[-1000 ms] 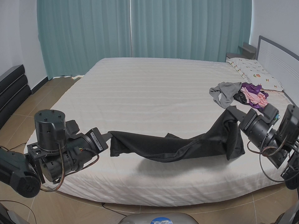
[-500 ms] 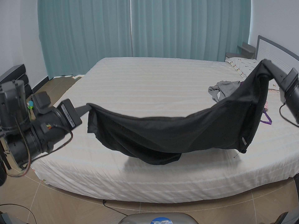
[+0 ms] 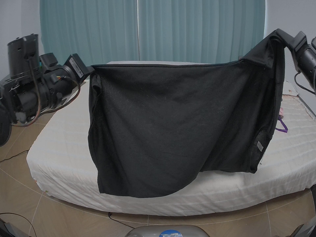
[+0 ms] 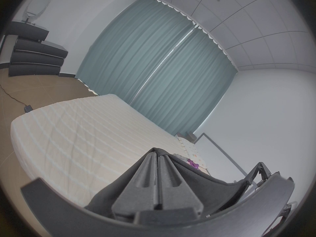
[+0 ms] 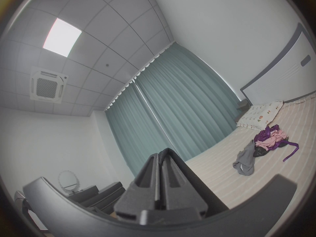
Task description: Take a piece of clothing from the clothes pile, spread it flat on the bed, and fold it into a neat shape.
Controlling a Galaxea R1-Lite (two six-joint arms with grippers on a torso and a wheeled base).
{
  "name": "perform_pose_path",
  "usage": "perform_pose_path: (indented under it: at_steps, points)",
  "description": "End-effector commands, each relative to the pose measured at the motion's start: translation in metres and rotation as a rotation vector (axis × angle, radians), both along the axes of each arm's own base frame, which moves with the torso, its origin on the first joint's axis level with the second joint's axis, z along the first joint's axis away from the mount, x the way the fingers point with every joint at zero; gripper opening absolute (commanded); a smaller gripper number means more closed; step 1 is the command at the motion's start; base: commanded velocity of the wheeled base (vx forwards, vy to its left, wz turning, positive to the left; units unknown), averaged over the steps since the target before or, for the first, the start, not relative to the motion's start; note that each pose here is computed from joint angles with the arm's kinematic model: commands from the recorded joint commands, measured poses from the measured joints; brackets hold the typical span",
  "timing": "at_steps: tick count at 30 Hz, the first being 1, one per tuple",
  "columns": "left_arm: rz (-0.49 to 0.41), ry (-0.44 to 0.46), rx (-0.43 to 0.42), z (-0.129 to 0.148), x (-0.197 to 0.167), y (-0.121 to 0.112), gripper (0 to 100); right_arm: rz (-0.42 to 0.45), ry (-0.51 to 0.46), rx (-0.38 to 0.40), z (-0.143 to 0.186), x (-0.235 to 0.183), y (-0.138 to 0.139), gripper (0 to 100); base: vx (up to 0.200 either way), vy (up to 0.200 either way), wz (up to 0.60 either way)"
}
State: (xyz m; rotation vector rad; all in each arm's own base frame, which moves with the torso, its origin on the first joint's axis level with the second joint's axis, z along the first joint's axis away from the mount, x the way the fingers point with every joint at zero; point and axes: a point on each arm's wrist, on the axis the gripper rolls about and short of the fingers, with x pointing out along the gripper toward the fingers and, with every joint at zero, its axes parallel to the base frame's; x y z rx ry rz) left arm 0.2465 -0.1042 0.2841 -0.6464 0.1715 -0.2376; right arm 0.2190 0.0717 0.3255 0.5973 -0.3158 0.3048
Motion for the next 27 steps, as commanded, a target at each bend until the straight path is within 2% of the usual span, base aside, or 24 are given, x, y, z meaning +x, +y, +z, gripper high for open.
perform_pose_path:
  at_steps: [1, 5, 10, 13, 17, 22, 27]
  points:
    - [0.042, 0.125, 0.044, -0.038, 0.071, -0.014, 0, -0.041, 0.148, -0.046, -0.040, 0.077, 0.012, 0, 0.200, 0.000, 0.00]
    - [0.063, 0.166, 0.063, -0.060, 0.100, -0.017, 0, -0.062, 0.184, -0.055, -0.060, 0.111, 0.015, 0, 0.200, 0.000, 0.00]
    - [0.091, 0.171, 0.063, -0.069, 0.129, -0.015, 0, -0.085, 0.175, -0.050, -0.075, 0.142, 0.015, 0, 0.200, 0.000, 0.00]
    - [0.105, 0.194, 0.071, -0.087, 0.152, -0.016, 0, -0.088, 0.233, -0.067, -0.102, 0.162, 0.018, 0, 0.200, 0.000, 0.00]
    - [0.116, 0.228, 0.080, -0.109, 0.173, -0.016, 0, -0.097, 0.263, -0.074, -0.128, 0.179, 0.021, 0, 0.200, 0.000, 0.00]
    - [0.121, 0.288, 0.101, -0.141, 0.187, -0.018, 0, -0.101, 0.353, -0.099, -0.167, 0.194, 0.024, 0, 0.000, 0.000, 0.00]
    - [0.126, 0.340, 0.107, -0.175, 0.202, -0.021, 0, -0.106, 0.462, -0.116, -0.222, 0.213, 0.026, 0, 0.000, 0.000, 0.00]
